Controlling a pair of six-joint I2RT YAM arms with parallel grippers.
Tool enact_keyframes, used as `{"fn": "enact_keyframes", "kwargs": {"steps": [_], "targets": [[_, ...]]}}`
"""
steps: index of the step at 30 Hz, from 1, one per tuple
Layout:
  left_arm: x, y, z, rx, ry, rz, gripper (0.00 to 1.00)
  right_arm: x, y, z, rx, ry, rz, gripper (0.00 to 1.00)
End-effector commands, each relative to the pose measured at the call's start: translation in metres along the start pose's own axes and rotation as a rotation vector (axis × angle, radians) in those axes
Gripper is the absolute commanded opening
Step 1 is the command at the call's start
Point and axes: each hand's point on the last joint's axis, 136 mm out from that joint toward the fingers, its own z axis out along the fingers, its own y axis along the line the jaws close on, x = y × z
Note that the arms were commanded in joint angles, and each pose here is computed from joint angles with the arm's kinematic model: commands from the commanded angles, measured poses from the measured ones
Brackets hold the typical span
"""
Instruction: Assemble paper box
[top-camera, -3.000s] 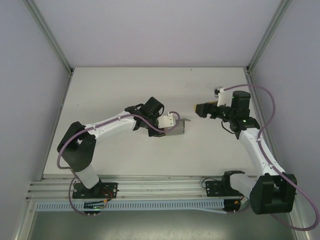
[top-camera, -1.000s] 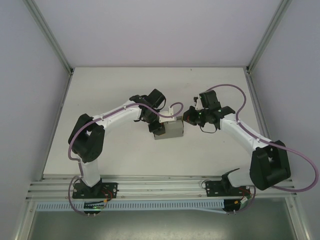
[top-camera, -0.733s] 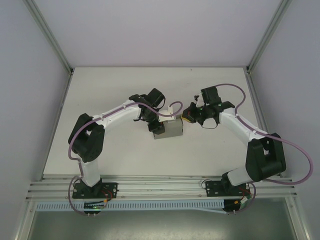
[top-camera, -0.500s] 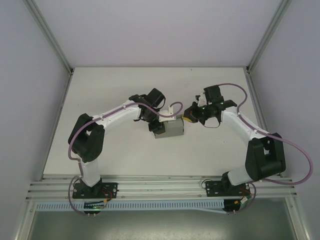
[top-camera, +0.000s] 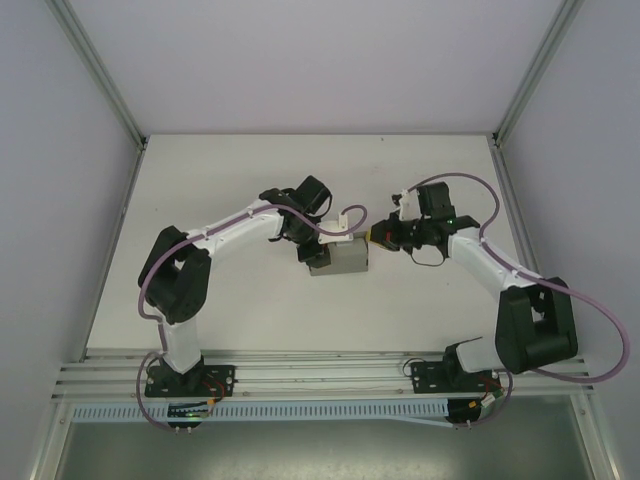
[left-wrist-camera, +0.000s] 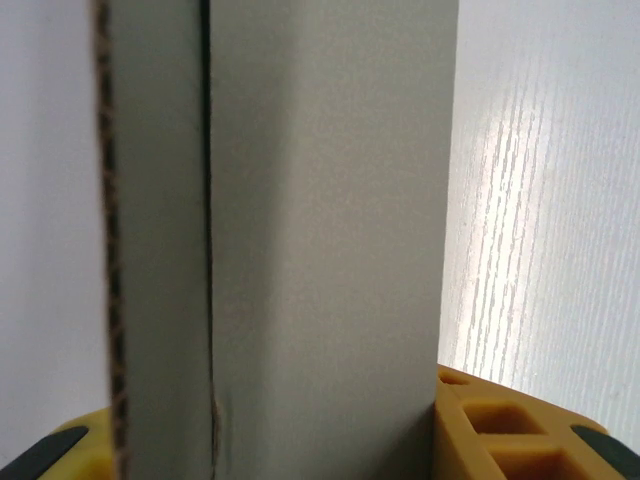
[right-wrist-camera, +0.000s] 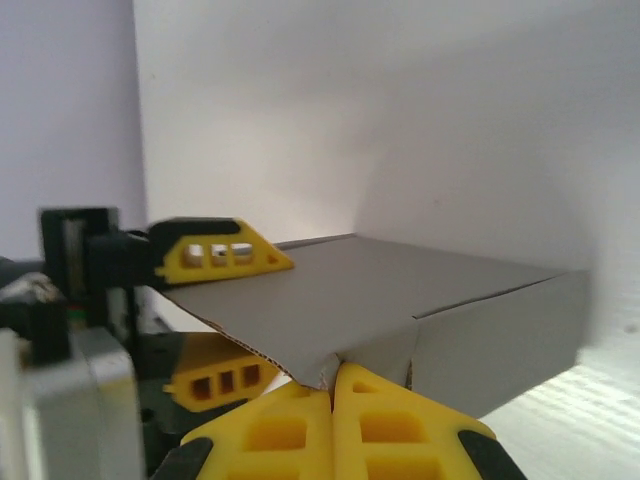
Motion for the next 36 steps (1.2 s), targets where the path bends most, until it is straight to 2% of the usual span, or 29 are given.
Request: {"fn": "enact_keyframes", "kwargs": {"steps": [1, 4, 6, 9, 17, 23, 26, 27, 28, 31, 34, 36], "targets": [[0.007, -0.007, 0.023, 0.066, 0.049, -0.014, 0.41, 0.041, -0.016, 0.015, 0.058, 0.093, -0.176, 0.00], [0.004, -0.004, 0.021, 0.059, 0.049, -0.020, 0.41, 0.054, -0.024, 0.018, 0.085, 0.086, -0.246, 0.00], [0.002, -0.005, 0.020, 0.061, 0.044, -0.025, 0.41, 0.061, -0.035, 0.018, 0.153, 0.084, -0.281, 0.00], [0.001, -0.006, 0.018, 0.062, 0.036, -0.029, 0.41, 0.067, -0.036, 0.020, 0.141, 0.067, -0.276, 0.00], [0.001, -0.003, 0.015, 0.052, 0.053, -0.031, 0.41, 0.078, -0.064, 0.008, 0.390, 0.018, -0.243, 0.00], [-0.002, -0.003, 0.013, 0.053, 0.050, -0.036, 0.41, 0.092, -0.077, 0.005, 0.477, 0.003, -0.246, 0.00], [-0.003, -0.005, 0.013, 0.064, 0.043, -0.034, 0.40, 0.082, -0.085, -0.006, 0.574, -0.047, -0.234, 0.01], [-0.002, -0.005, 0.013, 0.067, 0.047, -0.031, 0.40, 0.075, -0.080, -0.010, 0.578, -0.076, -0.243, 0.02], [0.000, -0.005, 0.013, 0.065, 0.057, -0.029, 0.40, 0.064, -0.072, -0.015, 0.578, -0.123, -0.249, 0.09], [0.003, -0.006, 0.014, 0.064, 0.075, -0.021, 0.40, 0.038, -0.035, -0.029, 0.494, -0.237, -0.276, 0.13], [0.004, -0.009, 0.014, 0.068, 0.072, -0.008, 0.39, 0.024, 0.003, -0.039, 0.380, -0.295, -0.330, 0.32], [0.005, -0.010, 0.014, 0.071, 0.071, -0.005, 0.39, 0.022, 0.018, -0.043, 0.338, -0.292, -0.364, 0.36]]}}
